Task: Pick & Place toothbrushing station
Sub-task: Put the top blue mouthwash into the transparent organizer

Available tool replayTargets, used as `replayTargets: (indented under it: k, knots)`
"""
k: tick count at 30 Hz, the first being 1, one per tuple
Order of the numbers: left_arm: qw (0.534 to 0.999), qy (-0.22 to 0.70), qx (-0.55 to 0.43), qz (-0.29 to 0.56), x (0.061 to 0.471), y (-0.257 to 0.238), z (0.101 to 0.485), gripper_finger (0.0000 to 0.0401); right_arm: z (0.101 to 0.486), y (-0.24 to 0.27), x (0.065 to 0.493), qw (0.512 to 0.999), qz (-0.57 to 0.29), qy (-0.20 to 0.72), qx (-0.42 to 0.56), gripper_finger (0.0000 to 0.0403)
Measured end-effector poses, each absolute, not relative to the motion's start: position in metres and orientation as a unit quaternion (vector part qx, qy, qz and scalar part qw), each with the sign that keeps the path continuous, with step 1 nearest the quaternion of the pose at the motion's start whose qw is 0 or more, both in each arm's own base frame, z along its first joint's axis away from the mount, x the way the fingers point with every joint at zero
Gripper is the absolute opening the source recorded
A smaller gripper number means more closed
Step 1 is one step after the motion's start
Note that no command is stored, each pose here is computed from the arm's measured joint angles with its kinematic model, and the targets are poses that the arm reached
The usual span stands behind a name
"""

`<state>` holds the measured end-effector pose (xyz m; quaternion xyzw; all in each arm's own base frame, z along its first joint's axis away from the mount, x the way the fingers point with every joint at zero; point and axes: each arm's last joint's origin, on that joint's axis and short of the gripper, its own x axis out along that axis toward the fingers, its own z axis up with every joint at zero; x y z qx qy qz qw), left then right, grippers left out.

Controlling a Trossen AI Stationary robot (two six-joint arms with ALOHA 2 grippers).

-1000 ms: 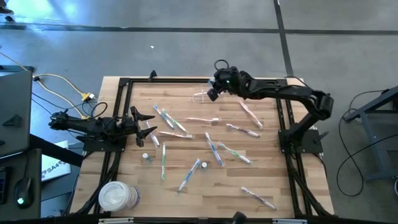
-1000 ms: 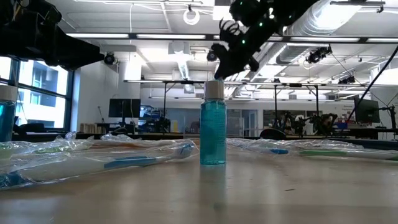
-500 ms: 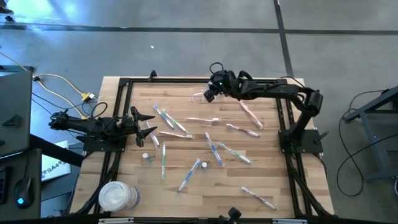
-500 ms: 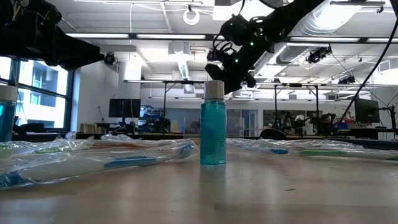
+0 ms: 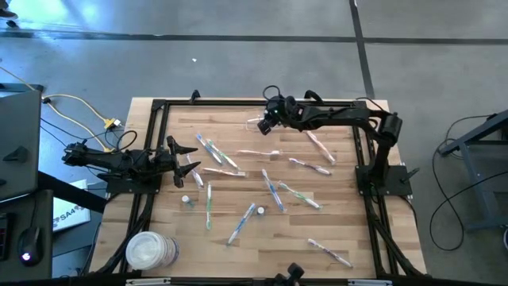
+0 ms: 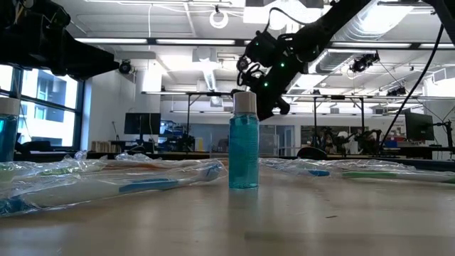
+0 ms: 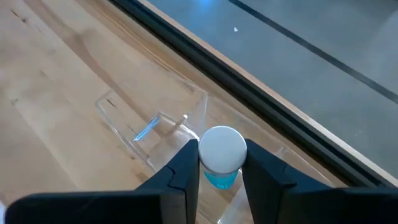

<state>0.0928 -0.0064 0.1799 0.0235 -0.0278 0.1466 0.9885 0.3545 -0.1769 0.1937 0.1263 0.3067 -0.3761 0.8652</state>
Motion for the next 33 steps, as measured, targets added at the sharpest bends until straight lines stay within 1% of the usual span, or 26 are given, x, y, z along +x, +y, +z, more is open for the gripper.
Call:
replayTargets:
  k: [13,33]
  knots:
    - [0.988,-0.028,0.023,0.147,0.0928,-0.0064,0.1799,0.0239,0.1929,-0.1819,0.3525,0.873,-0.345,0.304,0.164,0.0086]
    - [0.988,-0.028,0.023,0.148,0.0928,-0.0063,0.1798,0.0239,0.1878,-0.1805,0.3477,0.858,-0.346,0.333,0.18,0.0086]
